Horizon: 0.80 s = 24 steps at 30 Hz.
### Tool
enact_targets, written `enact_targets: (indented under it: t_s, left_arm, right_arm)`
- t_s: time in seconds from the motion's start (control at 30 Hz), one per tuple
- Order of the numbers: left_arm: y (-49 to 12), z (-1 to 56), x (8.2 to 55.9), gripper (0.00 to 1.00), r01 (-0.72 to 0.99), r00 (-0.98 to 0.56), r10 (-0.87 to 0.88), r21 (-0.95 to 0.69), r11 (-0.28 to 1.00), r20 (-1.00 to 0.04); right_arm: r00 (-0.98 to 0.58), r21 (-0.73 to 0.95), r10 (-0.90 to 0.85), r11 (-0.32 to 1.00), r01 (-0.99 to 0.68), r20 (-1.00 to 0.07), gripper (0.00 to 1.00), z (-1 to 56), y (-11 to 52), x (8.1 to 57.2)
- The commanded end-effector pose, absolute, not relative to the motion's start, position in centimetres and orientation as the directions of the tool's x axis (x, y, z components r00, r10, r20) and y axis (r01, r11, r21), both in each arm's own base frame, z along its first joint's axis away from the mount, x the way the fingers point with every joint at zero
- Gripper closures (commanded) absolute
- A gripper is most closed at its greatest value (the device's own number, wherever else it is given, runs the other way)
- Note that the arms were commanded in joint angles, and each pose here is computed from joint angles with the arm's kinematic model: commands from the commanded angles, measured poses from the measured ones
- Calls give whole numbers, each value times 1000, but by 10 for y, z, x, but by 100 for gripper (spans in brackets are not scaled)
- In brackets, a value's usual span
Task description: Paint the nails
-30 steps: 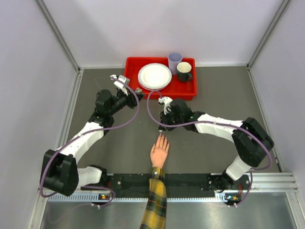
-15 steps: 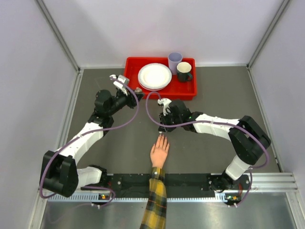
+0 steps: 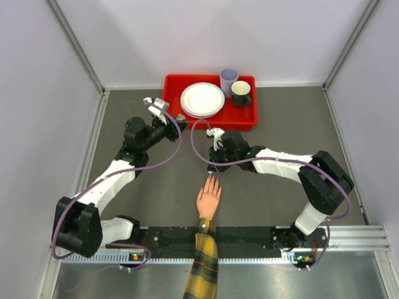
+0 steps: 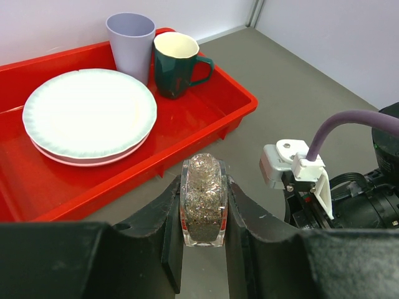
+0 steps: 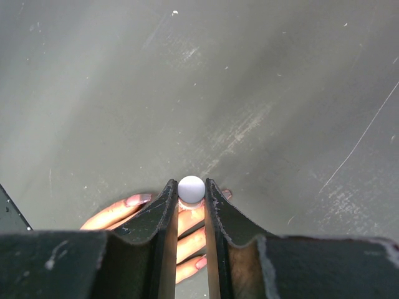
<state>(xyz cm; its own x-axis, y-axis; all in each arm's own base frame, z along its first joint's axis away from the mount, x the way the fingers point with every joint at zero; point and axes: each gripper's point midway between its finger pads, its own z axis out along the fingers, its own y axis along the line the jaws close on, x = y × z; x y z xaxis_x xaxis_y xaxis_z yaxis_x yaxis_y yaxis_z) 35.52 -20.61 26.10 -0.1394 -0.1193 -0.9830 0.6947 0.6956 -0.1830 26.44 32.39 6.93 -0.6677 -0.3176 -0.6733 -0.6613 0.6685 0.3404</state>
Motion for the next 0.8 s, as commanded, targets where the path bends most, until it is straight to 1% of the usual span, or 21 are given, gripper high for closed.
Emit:
enact_targets:
  t_s: [0.0,0.77]
  left_arm:
    - [-203,278,354,100,703,-69,-135,-144,697,-988]
    - [-203,278,354,100,700,-71,-130,-143,700,-989]
  right_arm:
    - [-641,335,-292,661,-672,-710,100,77,331,275]
    - [-650,336,-265,683,-648,-713,100,75,329,289]
